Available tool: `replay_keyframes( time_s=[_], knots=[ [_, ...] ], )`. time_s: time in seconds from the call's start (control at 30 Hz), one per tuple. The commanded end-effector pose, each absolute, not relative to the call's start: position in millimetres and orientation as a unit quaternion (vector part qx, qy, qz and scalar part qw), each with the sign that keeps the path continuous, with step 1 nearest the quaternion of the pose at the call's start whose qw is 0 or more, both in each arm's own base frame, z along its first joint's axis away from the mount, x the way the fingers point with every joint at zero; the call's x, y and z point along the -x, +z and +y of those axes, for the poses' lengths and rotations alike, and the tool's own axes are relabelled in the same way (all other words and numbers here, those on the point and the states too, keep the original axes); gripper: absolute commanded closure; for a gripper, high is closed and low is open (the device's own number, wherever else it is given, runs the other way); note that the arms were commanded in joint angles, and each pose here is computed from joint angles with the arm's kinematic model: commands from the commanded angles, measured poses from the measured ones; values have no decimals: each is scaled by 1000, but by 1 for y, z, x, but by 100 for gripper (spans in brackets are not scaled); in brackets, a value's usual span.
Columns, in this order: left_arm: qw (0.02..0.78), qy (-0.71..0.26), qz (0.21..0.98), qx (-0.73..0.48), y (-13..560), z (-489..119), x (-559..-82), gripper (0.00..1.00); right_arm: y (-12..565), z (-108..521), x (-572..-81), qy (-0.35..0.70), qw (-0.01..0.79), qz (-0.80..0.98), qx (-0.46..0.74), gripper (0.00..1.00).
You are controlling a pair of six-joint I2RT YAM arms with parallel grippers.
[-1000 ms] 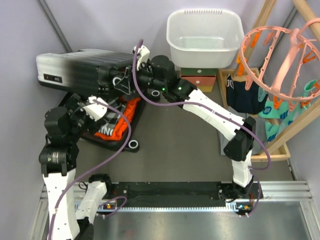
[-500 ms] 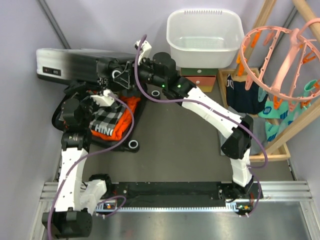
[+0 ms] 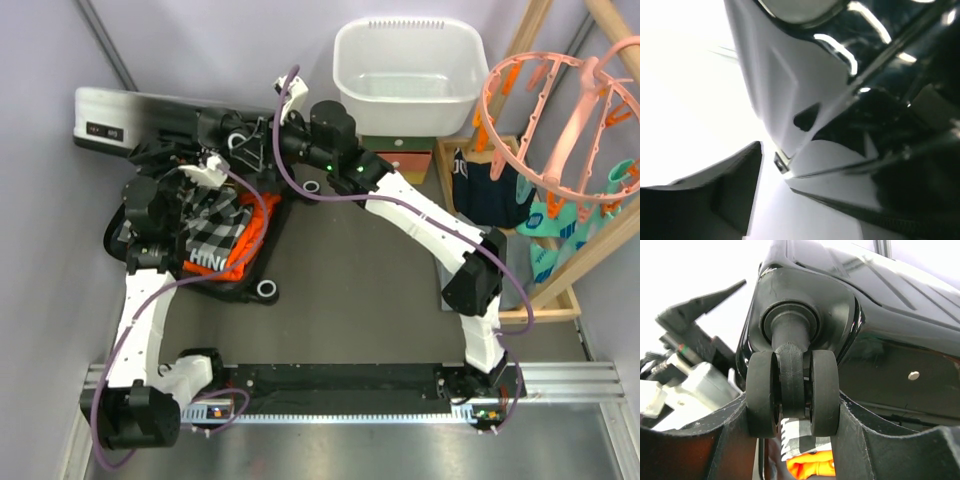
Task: Open, take out, and arrange the luggage
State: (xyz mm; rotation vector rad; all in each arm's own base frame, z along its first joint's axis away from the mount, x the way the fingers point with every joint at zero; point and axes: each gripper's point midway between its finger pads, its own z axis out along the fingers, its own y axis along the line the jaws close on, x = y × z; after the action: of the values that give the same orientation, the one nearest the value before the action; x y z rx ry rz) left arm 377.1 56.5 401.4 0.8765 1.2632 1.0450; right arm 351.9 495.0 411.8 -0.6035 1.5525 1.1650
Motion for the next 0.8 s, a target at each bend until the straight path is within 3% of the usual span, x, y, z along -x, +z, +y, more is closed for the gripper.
replay_keyframes(
  time_s=[0.0, 0.03, 0.07, 0.17, 0.27, 0.3, 0.33, 0.4, 0.43, 0.53, 0.77],
  knots=[
    [627, 433, 521, -384, 420, 41, -367, 39, 431, 479, -384, 465, 577, 632, 225, 100],
    [629, 434, 527, -373, 419, 44, -368, 47, 429, 479, -384, 465, 575, 634, 227, 100],
    [633, 432, 527, -367, 421, 44, -369, 69, 430, 479, -383, 467, 574, 633, 228, 100],
    [658, 402, 540, -336, 430, 42, -371, 100, 428, 474, -385, 464, 575, 632, 234, 100],
    [676, 364, 548, -333, 439, 33, -375, 100, 422, 469, -385, 446, 578, 634, 255, 100],
    [678, 355, 552, -330, 438, 32, -379, 100, 420, 468, -384, 441, 577, 635, 262, 92],
    [689, 345, 553, -317, 446, 31, -379, 100, 415, 466, -382, 434, 573, 642, 267, 72],
    [689, 339, 565, -301, 445, 34, -387, 100, 413, 455, -379, 413, 580, 646, 276, 58],
    [695, 335, 568, -288, 449, 36, -388, 100, 411, 451, -377, 406, 581, 648, 277, 46],
    [698, 331, 577, -265, 450, 39, -397, 100, 405, 431, -370, 375, 590, 658, 281, 33],
    [694, 365, 590, -192, 460, 64, -419, 100, 369, 410, -342, 321, 585, 664, 338, 25]
  ],
)
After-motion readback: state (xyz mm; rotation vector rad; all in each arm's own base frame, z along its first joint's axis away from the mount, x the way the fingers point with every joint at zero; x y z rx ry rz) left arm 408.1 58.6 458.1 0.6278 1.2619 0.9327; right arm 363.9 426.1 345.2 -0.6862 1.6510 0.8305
